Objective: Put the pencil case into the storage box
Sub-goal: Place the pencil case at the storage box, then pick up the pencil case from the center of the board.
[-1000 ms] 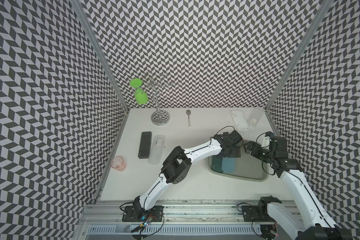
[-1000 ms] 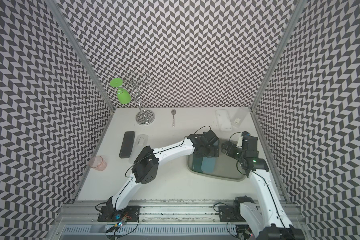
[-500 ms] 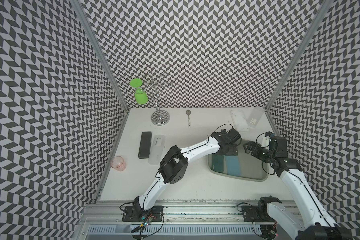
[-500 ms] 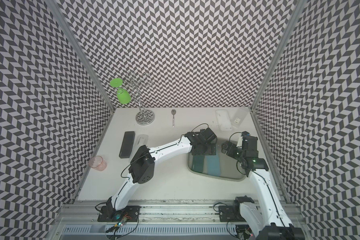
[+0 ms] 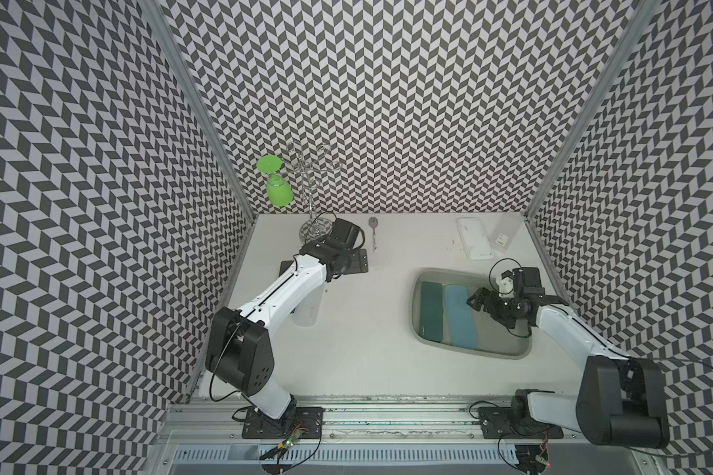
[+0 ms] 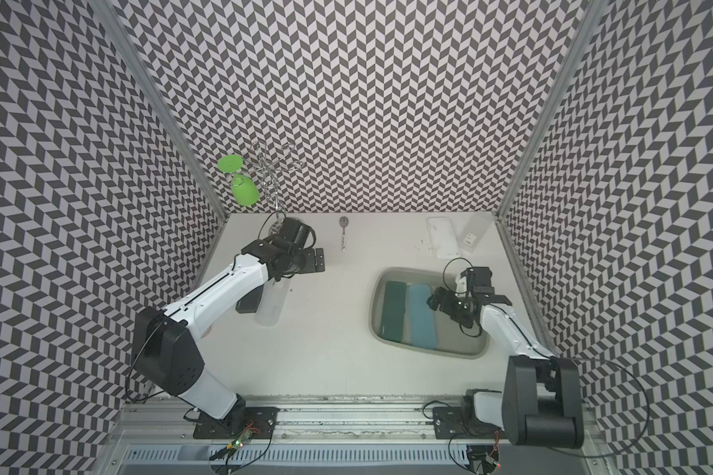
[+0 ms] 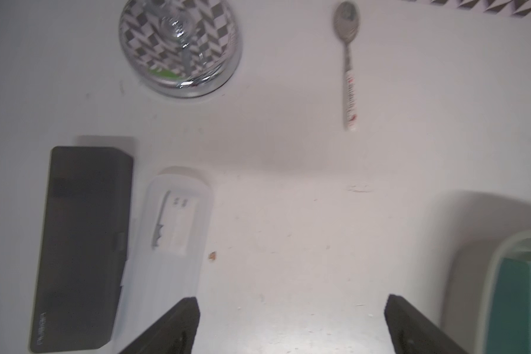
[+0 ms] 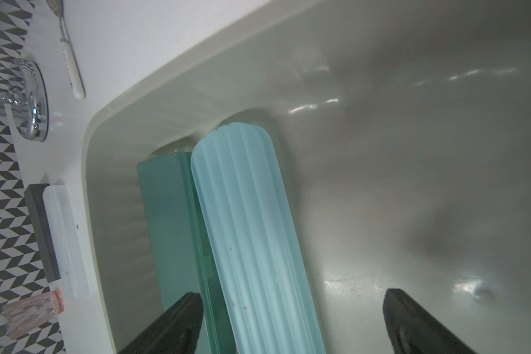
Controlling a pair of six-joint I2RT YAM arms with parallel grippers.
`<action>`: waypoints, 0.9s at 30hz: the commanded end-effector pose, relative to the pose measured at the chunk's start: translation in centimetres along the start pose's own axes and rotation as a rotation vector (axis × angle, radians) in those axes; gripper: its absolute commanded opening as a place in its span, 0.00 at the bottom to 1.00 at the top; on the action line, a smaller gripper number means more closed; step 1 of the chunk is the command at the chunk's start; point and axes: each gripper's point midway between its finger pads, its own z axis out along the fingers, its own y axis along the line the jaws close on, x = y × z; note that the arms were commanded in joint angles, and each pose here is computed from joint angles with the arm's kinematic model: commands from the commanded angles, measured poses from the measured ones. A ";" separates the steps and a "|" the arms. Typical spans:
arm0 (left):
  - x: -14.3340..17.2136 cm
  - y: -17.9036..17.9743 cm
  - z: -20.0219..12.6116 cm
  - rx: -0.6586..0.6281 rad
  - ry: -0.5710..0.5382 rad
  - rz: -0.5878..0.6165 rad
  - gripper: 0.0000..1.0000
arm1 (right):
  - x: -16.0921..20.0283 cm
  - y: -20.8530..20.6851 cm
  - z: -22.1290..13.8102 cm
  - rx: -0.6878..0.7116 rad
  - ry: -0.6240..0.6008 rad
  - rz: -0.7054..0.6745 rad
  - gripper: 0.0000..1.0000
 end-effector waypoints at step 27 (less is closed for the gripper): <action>3.6 10.7 6.4 -0.075 0.099 0.033 1.00 | 0.2 6.0 3.4 -0.137 0.062 -0.046 0.96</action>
